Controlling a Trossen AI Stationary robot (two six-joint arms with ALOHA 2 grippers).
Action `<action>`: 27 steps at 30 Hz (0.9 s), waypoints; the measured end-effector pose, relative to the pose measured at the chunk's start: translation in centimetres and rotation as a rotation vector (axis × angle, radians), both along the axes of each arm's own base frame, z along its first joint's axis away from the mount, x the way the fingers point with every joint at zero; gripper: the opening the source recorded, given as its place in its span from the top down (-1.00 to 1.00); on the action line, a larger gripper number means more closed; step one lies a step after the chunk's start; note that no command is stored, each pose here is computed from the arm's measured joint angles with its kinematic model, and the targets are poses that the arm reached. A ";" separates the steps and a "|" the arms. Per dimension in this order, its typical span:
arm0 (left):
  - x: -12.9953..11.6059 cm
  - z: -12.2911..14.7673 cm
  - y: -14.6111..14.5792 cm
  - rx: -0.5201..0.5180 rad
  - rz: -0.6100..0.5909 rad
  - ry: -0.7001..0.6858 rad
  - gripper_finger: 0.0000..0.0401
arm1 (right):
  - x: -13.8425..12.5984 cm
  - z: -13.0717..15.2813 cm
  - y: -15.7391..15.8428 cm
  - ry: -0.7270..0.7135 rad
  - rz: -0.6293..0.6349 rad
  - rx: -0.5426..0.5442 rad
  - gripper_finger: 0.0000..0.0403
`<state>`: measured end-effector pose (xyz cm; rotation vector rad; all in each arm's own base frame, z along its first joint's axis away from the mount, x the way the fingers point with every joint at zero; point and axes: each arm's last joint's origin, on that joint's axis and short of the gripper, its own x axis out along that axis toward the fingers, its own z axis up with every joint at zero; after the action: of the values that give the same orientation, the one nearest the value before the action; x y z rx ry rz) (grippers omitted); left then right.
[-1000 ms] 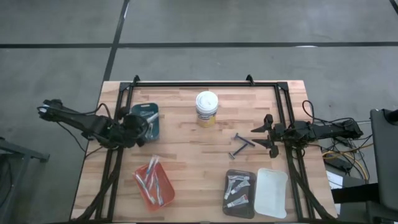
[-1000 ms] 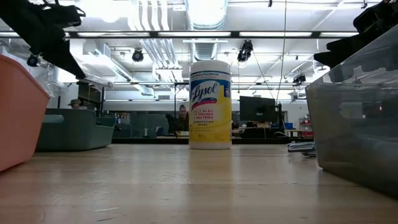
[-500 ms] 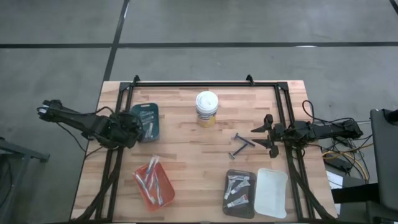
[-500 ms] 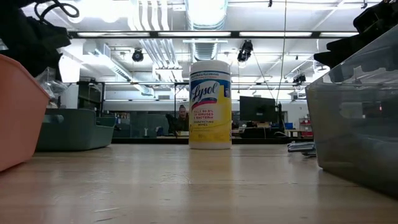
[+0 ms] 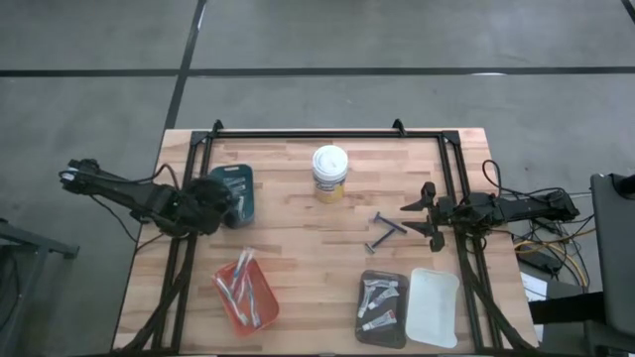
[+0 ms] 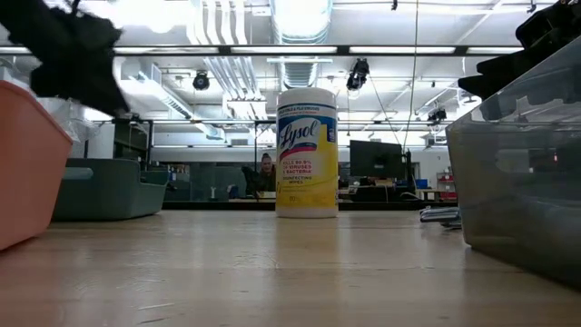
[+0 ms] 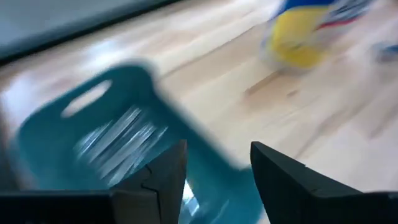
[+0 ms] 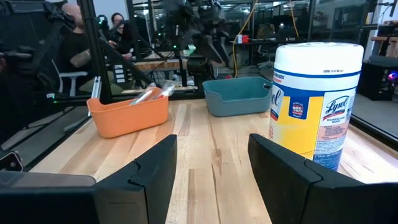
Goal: Pick & Place Travel size toiletries
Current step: Put the blue razor into the white bin
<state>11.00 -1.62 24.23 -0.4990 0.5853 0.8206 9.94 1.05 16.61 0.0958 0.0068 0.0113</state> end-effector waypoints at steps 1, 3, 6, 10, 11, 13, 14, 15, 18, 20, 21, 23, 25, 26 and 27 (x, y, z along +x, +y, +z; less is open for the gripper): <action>0.5 0.3 -0.1 0.024 -0.030 -0.027 0.09 | 0.0 0.0 0.0 0.000 0.000 0.000 0.03; 1.5 0.9 -0.4 0.070 -0.097 -0.082 0.10 | 0.0 0.0 0.0 0.000 0.000 0.000 0.03; 2.9 1.7 -0.9 0.130 -0.182 -0.157 0.10 | 0.0 0.0 0.0 0.000 0.000 0.000 0.03; 4.9 2.5 -1.6 0.193 -0.256 -0.237 0.10 | 0.0 0.0 0.0 0.000 0.000 0.000 0.03; 5.4 2.6 -1.8 0.208 -0.277 -0.243 0.10 | 0.0 0.0 0.0 0.000 0.000 0.000 0.03; 6.4 2.5 -2.2 0.234 -0.320 -0.245 0.10 | 0.0 0.0 0.0 0.000 0.000 0.000 0.03; 7.0 2.4 -2.4 0.242 -0.342 -0.243 0.10 | 0.0 0.0 0.0 0.000 0.000 0.000 0.03; 7.5 2.2 -2.6 0.253 -0.359 -0.238 0.10 | 0.0 0.0 0.0 0.000 0.000 0.000 0.03; 8.8 1.6 -3.1 0.269 -0.418 -0.204 0.10 | 0.0 0.0 0.0 0.000 0.000 0.000 0.03; 9.6 1.3 -3.4 0.274 -0.467 -0.168 0.10 | 0.0 0.0 0.0 0.000 0.000 0.000 0.03; 9.9 1.2 -3.6 0.277 -0.497 -0.154 0.10 | 0.0 0.0 0.0 0.000 0.000 0.000 0.03; 10.3 1.2 -3.9 0.295 -0.577 -0.133 0.10 | 0.0 0.0 0.0 0.000 0.000 0.000 0.03; 10.8 1.3 -4.2 0.324 -0.685 -0.157 0.10 | 0.0 0.0 0.0 0.000 0.000 0.000 0.03; 10.9 1.4 -4.4 0.343 -0.734 -0.189 0.10 | 0.0 0.0 0.0 0.000 0.000 0.000 0.03; 11.0 1.6 -4.5 0.364 -0.772 -0.230 0.10 | 0.0 0.0 0.0 0.000 0.000 0.000 0.03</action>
<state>22.03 -6.13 25.78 -0.0089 0.3547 0.1170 9.94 1.05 16.61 0.0959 0.0068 0.0115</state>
